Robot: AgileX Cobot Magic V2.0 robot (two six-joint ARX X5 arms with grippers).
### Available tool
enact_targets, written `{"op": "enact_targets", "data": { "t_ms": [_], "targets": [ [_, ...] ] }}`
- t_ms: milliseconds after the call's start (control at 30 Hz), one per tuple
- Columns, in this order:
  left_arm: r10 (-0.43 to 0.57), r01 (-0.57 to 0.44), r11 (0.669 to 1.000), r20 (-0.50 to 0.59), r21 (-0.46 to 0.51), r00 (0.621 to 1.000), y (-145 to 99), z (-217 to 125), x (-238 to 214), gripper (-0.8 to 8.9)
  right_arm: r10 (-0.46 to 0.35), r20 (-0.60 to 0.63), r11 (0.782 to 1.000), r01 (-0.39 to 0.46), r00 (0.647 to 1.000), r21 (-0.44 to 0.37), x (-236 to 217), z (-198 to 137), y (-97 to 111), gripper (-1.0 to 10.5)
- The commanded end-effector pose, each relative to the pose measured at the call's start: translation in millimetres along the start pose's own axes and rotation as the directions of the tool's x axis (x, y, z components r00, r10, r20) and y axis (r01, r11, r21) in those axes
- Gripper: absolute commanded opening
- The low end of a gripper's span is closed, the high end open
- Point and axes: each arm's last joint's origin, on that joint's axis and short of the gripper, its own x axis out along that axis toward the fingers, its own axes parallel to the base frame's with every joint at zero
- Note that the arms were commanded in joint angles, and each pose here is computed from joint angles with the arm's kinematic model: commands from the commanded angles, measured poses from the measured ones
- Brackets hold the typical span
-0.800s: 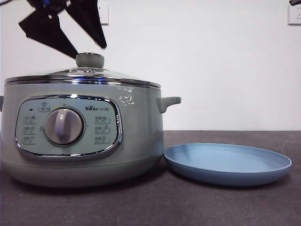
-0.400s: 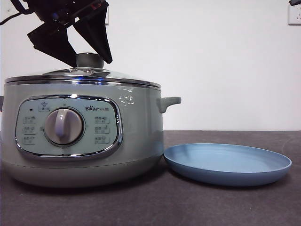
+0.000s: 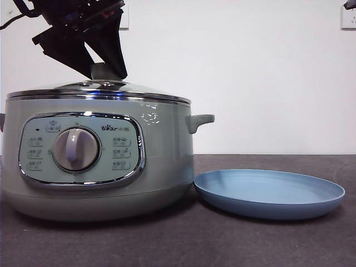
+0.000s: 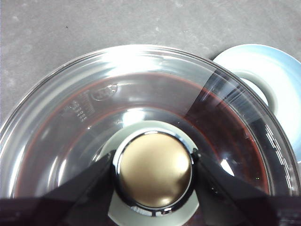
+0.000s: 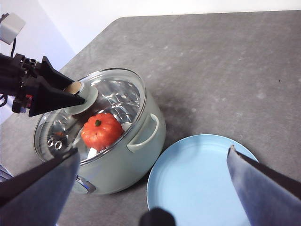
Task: Take the pumpkin out from the steamer,put the pumpkin in the blue plate,close the lid
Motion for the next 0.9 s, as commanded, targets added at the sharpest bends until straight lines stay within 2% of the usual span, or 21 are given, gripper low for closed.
{"op": "enact_targets", "data": {
  "t_ms": [33,233,367,600,733,900],
  "targets": [
    [0.03,-0.03,0.999,0.011,0.022,0.999,-0.5,0.8,-3.8,-0.09,0.012,0.004,1.0,-0.012,1.0,0.0,-0.1,1.1,0.8,5.3],
    [0.034,-0.038,0.999,0.133,0.028,0.99,-3.3,6.0,-39.7,-0.09,0.041,-0.014,0.999,-0.042,0.999,-0.017,6.0,1.1,3.0,5.3],
    [0.097,-0.105,0.994,0.248,0.017,0.964,-4.5,6.7,-78.2,-0.09,0.068,-0.051,0.998,-0.069,0.996,-0.014,18.0,0.7,2.8,5.4],
    [0.234,-0.236,0.971,0.403,-0.046,0.885,-6.3,-12.1,-148.7,-0.09,0.093,-0.134,0.994,-0.1,0.987,-0.051,56.5,2.0,11.6,5.5],
    [0.306,-0.298,0.95,0.459,-0.092,0.834,-6.9,-28.8,-182.0,-0.09,0.072,-0.196,0.992,-0.091,0.978,-0.088,84.0,10.6,22.8,6.7],
    [0.405,-0.378,0.912,0.491,-0.159,0.771,-6.5,-49.9,-212.6,-0.09,0.121,-0.279,0.973,-0.17,0.953,-0.157,124.5,32.4,47.4,6.7]
  ]
}}
